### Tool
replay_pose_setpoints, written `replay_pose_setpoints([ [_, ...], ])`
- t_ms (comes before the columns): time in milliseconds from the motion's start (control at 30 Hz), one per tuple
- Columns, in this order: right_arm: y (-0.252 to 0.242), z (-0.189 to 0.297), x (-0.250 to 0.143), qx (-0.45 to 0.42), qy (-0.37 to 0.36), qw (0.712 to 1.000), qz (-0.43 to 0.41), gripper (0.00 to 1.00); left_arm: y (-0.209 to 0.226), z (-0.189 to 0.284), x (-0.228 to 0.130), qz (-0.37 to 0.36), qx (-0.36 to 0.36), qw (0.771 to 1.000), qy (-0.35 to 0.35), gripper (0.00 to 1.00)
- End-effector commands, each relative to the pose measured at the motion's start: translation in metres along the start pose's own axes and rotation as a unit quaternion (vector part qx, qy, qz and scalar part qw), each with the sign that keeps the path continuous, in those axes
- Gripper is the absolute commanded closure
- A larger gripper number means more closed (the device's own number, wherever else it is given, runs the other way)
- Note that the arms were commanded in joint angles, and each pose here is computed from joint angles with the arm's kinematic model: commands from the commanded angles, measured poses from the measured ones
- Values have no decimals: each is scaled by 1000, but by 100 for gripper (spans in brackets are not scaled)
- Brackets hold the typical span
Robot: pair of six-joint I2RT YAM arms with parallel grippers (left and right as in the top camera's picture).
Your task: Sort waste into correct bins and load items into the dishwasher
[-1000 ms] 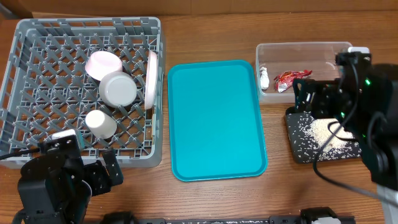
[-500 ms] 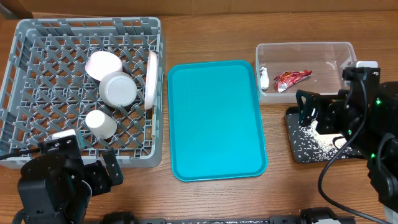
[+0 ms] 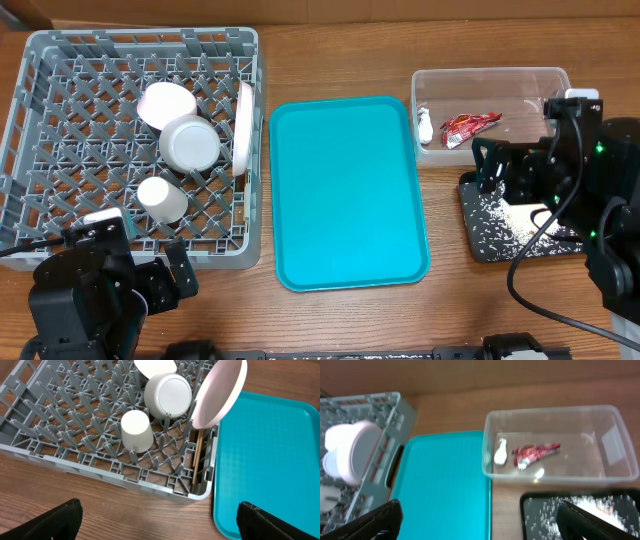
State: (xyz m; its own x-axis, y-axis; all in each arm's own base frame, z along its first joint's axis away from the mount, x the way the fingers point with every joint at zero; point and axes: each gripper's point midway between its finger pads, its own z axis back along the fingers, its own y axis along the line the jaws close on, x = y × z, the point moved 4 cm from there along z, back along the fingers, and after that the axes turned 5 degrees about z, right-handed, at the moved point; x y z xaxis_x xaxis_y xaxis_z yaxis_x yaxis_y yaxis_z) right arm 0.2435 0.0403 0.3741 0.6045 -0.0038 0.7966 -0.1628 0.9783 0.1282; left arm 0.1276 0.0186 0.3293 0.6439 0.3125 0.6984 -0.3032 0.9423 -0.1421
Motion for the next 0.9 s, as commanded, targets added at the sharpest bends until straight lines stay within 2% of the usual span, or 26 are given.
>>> replay_pose_setpoints([
  [0, -2, 6, 0, -9, -31, 999, 6, 0, -1, -1, -1, -5, -3, 1000, 2, 0],
  [367, -9, -8, -26, -8, -181, 983, 23, 0, -1, -1, -1, -5, -3, 1000, 2, 0],
  [567, -22, -25, -63, -26, -218, 975, 20, 0, -1, -1, -1, -5, -3, 1000, 2, 0],
  [867, -26, -30, -83, -29, -300, 953, 29, 0, -1, -1, -1, -5, -3, 1000, 2, 0],
])
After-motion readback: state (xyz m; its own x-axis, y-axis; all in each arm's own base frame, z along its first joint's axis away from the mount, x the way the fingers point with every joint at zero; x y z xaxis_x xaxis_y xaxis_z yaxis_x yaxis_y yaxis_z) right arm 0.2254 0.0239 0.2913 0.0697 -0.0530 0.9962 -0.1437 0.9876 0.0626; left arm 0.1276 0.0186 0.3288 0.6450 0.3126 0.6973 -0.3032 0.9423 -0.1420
